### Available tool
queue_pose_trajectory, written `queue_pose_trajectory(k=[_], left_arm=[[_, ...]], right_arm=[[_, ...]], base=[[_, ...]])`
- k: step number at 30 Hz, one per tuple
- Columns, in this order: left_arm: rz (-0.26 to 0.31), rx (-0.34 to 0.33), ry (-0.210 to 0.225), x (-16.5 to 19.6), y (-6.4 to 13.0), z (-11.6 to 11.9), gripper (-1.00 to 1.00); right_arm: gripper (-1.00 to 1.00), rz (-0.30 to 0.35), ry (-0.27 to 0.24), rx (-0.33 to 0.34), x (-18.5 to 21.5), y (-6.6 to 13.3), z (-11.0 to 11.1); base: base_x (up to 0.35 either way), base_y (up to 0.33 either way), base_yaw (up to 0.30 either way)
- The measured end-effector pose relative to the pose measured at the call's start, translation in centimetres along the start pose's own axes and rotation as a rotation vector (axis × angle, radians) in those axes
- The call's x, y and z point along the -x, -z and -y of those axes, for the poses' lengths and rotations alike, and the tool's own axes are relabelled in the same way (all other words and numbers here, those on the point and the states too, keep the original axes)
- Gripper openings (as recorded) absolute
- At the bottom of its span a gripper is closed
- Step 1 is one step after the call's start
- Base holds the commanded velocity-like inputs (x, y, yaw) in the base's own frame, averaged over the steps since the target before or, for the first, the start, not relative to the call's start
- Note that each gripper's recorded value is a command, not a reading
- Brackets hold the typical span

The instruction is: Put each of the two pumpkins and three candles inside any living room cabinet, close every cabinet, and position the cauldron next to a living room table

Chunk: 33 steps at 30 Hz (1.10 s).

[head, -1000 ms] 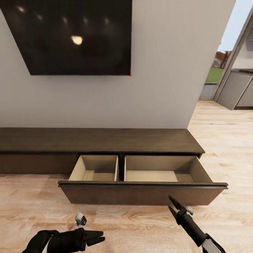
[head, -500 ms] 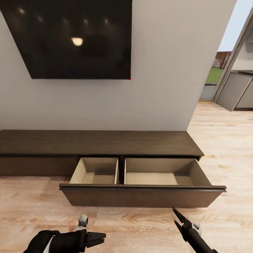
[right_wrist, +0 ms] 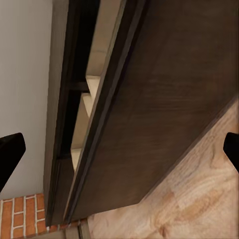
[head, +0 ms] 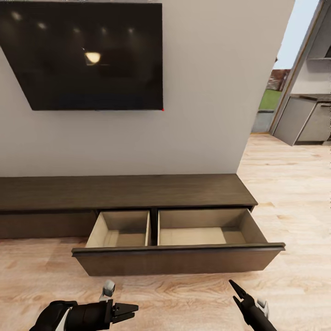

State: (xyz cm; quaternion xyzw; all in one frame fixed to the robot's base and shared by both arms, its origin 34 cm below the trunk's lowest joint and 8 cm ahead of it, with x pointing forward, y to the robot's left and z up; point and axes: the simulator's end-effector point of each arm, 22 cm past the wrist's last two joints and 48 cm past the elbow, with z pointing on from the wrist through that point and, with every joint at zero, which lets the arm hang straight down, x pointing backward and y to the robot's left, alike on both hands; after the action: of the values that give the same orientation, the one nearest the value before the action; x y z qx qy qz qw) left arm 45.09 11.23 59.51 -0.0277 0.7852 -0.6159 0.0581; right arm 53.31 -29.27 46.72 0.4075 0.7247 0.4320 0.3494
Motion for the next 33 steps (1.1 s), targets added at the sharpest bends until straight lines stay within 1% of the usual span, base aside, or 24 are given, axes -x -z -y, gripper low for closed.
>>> queue_pose_trajectory(k=[13, 18, 27, 33], left_arm=[[0.0, -0.003, 0.0, 0.5, 0.5, 2.6, 1.0], [0.006, -0.016, 0.001, 0.7, 0.7, 2.9, 1.0], [0.004, -0.008, -0.006, 0.7, 0.5, 2.9, 1.0], [0.001, -0.004, -0.008, 0.6, 0.4, 2.8, 1.0]], right_arm=[[1.0, 0.003, 0.005, -0.003, 0.6, 0.7, -2.4], [1.0, 0.003, 0.006, -0.004, 0.6, 0.7, -2.4], [1.0, 0.007, 0.009, 0.001, 0.7, 0.7, -2.6], [1.0, 0.005, 0.003, -0.01, 0.5, 0.9, -2.2]], base=[[0.0, 0.0, -0.005], [0.0, 0.0, -0.015], [0.0, 0.0, -0.182], [0.0, 0.0, -0.027]])
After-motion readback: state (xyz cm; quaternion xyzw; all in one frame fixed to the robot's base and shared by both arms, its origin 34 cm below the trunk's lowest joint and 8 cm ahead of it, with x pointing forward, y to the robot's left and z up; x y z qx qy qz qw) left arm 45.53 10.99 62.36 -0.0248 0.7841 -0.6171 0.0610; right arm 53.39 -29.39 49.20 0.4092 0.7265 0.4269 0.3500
